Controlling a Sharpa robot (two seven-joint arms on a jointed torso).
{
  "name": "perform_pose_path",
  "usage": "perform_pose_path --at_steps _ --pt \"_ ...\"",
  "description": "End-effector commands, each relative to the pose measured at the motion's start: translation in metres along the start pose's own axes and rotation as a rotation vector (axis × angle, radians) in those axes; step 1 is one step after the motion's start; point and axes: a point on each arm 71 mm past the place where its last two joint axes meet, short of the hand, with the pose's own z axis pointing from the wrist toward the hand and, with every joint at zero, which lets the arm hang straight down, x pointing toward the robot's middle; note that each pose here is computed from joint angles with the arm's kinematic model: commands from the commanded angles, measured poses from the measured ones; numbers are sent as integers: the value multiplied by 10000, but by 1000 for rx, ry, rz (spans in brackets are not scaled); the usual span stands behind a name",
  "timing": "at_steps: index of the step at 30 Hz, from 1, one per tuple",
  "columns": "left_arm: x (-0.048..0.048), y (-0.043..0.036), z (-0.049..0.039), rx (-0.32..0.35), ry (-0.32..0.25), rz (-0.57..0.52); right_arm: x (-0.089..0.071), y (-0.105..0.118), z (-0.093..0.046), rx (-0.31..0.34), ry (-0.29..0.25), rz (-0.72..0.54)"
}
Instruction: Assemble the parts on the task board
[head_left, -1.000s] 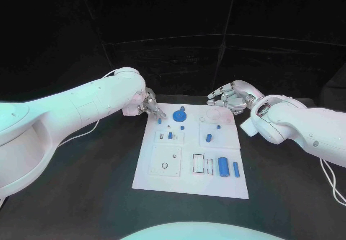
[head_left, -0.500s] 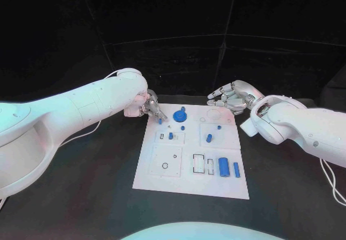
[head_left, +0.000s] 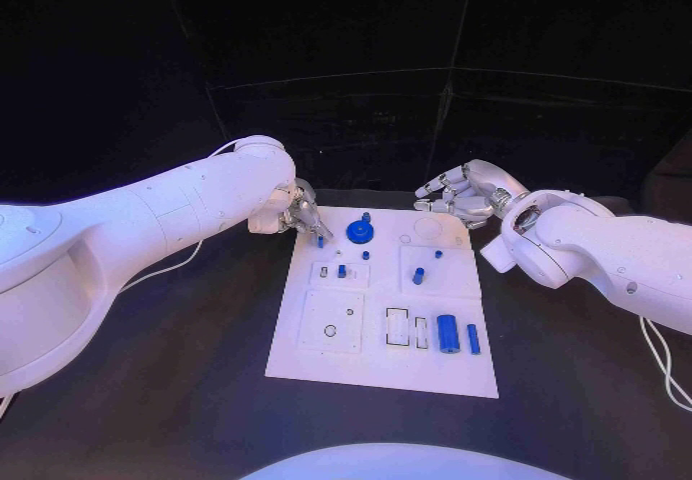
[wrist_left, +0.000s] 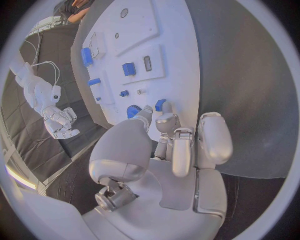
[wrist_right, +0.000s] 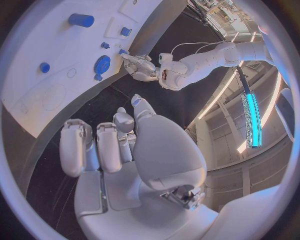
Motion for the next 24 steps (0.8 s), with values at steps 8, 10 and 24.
perform_pose_path --at_steps 8,10,24 --pt "-2 -16 0 -4 4 11 0 21 4 -13 6 -2" --pt "-1 -16 0 -3 7 12 0 21 4 -13 6 -2" --pt "3 -23 7 7 5 9 4 23 4 -13 9 -2"
